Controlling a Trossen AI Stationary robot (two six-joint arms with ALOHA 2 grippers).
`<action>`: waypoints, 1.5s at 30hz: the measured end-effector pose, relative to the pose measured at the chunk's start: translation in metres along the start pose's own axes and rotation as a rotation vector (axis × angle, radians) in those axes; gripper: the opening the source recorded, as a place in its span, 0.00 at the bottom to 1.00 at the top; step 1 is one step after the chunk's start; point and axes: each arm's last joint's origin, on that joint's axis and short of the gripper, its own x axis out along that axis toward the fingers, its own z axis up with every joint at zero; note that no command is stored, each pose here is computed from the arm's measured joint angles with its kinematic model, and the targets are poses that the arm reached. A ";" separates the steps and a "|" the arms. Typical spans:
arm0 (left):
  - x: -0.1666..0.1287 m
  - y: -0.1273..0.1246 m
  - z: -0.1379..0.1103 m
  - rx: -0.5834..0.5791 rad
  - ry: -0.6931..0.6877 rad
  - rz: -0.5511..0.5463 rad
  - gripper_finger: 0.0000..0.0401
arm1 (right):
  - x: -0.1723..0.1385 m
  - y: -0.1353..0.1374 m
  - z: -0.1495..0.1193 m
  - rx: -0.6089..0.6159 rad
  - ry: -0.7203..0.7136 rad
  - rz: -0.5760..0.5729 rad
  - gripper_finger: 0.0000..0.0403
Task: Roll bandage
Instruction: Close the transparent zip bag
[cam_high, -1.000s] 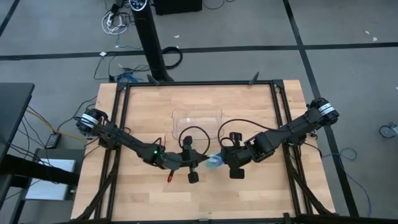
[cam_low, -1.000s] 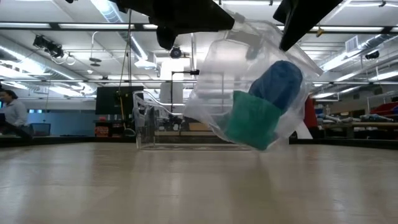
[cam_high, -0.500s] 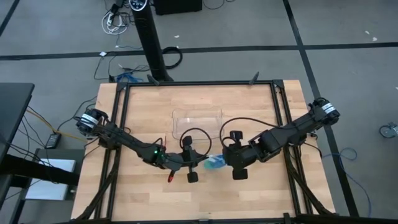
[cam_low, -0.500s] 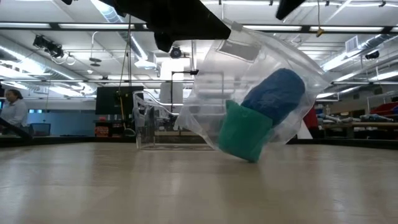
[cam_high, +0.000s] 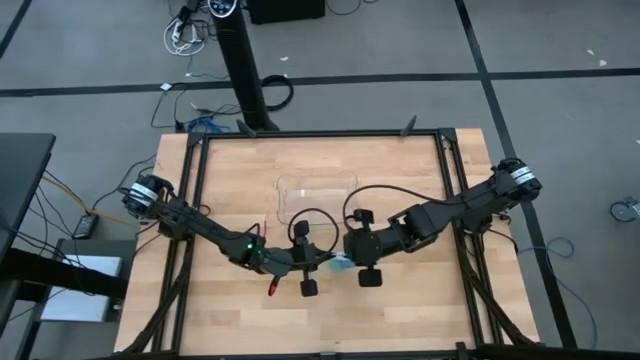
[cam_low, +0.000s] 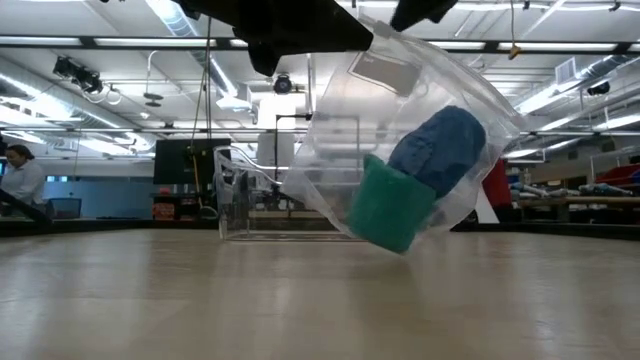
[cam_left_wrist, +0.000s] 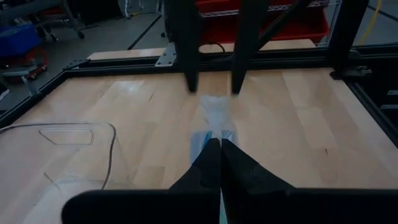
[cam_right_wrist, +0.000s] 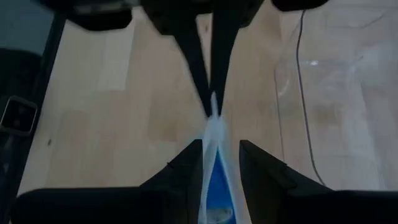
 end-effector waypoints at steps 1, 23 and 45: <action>0.000 0.000 0.000 -0.001 -0.003 -0.001 0.00 | 0.003 -0.001 0.002 0.002 -0.010 -0.001 0.25; -0.001 -0.001 0.000 -0.004 -0.004 -0.004 0.00 | 0.021 -0.002 0.005 -0.075 0.002 0.055 0.04; -0.005 -0.007 -0.006 0.008 0.039 0.012 0.00 | 0.019 -0.006 -0.013 -0.026 0.179 0.000 0.00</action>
